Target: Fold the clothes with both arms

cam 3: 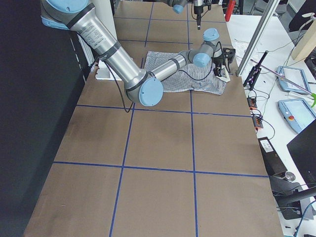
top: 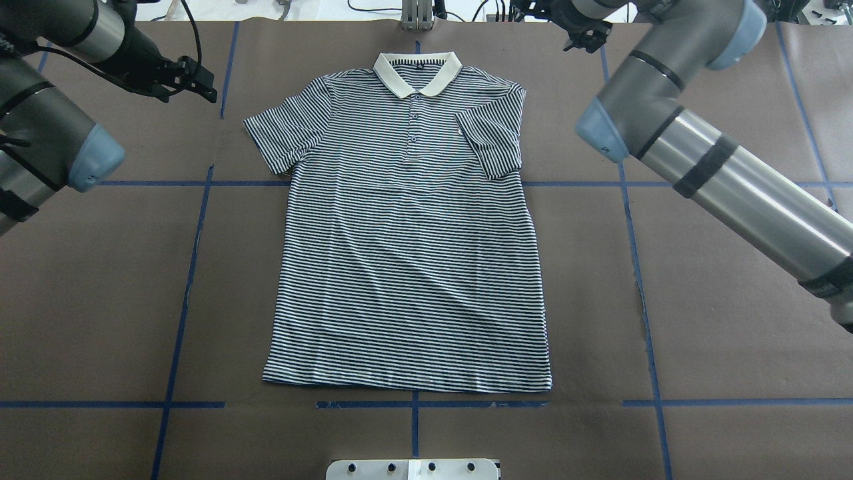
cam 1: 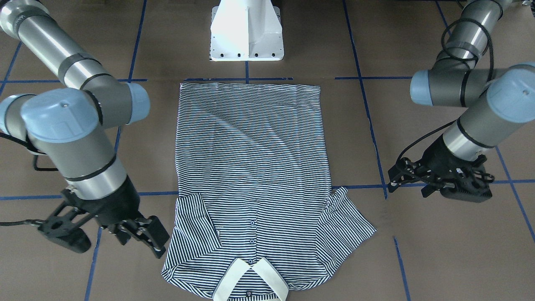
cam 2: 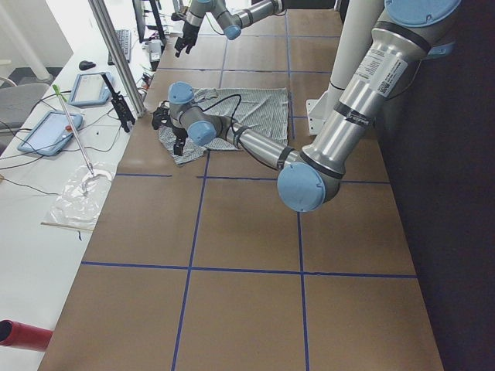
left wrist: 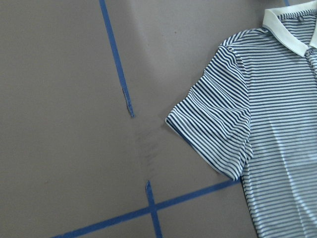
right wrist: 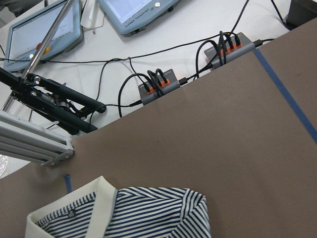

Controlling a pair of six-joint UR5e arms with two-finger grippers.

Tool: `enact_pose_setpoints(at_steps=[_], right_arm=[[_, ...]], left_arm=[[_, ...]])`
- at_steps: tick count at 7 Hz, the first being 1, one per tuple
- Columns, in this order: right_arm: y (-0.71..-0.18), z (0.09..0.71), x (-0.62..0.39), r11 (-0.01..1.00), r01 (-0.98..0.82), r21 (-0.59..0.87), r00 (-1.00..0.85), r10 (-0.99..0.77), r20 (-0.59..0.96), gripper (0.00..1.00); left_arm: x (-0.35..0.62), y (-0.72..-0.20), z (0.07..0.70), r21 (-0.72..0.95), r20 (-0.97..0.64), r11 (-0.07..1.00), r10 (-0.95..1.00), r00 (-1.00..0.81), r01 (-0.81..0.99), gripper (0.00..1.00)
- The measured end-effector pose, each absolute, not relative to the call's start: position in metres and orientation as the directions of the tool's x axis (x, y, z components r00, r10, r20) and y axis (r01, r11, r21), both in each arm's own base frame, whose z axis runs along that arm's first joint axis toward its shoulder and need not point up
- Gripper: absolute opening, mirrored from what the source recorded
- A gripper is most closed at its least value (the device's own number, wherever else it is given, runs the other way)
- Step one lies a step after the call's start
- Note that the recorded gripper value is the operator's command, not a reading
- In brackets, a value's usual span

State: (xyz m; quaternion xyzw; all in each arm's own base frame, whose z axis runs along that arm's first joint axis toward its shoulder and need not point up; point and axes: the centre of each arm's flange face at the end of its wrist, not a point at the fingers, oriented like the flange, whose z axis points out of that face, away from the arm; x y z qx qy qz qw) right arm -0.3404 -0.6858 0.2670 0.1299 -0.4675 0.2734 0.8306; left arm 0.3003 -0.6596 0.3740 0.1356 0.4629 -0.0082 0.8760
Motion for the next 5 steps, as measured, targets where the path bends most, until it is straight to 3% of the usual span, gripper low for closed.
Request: enact_pose_setpoints(at_steps=[1,5], right_arm=[[-0.666,0.287,-0.321,0.836,-0.548,-0.03,0.421,0.306,0.854,1.0],[-0.631,0.322,-0.301,0.868,-0.497,-0.021,0.442,0.273,0.855,1.0]], left_arm=[[0.332,-0.673,0.389,0.251,-0.809,0.95,0.099,0.58,0.187,0.72],[0.396,-0.703,0.411,0.318,-0.77,0.914,0.094,0.632,0.252,0.67]])
